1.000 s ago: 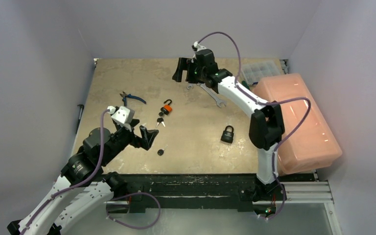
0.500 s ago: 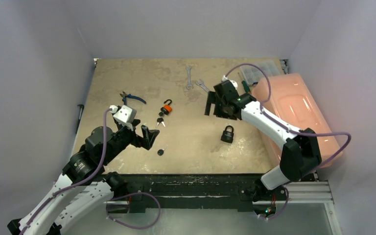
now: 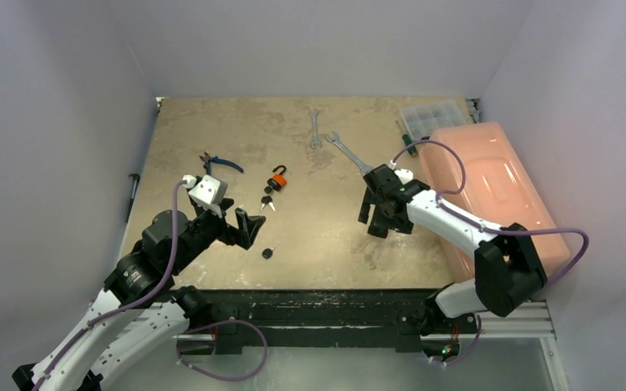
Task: Unlock with the key
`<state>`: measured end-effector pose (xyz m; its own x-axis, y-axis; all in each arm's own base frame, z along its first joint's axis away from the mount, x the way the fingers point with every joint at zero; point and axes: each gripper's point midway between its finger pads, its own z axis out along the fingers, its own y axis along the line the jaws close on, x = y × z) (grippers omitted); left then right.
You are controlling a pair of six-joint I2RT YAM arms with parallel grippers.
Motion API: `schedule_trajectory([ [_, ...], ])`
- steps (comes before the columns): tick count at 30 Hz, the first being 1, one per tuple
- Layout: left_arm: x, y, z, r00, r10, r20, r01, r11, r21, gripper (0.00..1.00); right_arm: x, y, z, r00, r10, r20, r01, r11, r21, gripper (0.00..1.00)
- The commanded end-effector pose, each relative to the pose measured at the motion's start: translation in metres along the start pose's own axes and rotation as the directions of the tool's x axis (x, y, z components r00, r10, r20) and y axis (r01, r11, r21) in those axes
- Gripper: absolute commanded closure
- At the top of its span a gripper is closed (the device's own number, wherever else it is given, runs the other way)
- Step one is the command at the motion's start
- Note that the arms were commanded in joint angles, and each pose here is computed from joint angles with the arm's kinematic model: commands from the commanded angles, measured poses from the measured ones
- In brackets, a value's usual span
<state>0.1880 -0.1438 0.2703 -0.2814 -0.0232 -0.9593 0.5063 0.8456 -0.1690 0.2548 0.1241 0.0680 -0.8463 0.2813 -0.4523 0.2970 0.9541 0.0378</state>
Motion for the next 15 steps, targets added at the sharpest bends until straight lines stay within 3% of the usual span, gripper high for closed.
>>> schedule_trajectory([
  [1,-0.006,-0.001,0.001,1.0,-0.005,0.029,0.005,1.0,0.003,0.01,-0.01,-0.003,0.014,0.998,0.033,0.047,-0.034,0.999,0.027,0.03],
  [9,-0.005,0.0,0.002,1.0,-0.005,0.028,0.005,1.0,-0.003,0.01,-0.005,-0.003,0.038,1.0,0.017,0.011,-0.017,1.0,0.018,0.08],
  [15,-0.005,0.0,0.003,1.0,-0.004,0.024,0.005,1.0,-0.005,0.01,-0.001,-0.008,0.05,1.0,0.01,0.001,-0.01,0.999,0.043,0.24],
])
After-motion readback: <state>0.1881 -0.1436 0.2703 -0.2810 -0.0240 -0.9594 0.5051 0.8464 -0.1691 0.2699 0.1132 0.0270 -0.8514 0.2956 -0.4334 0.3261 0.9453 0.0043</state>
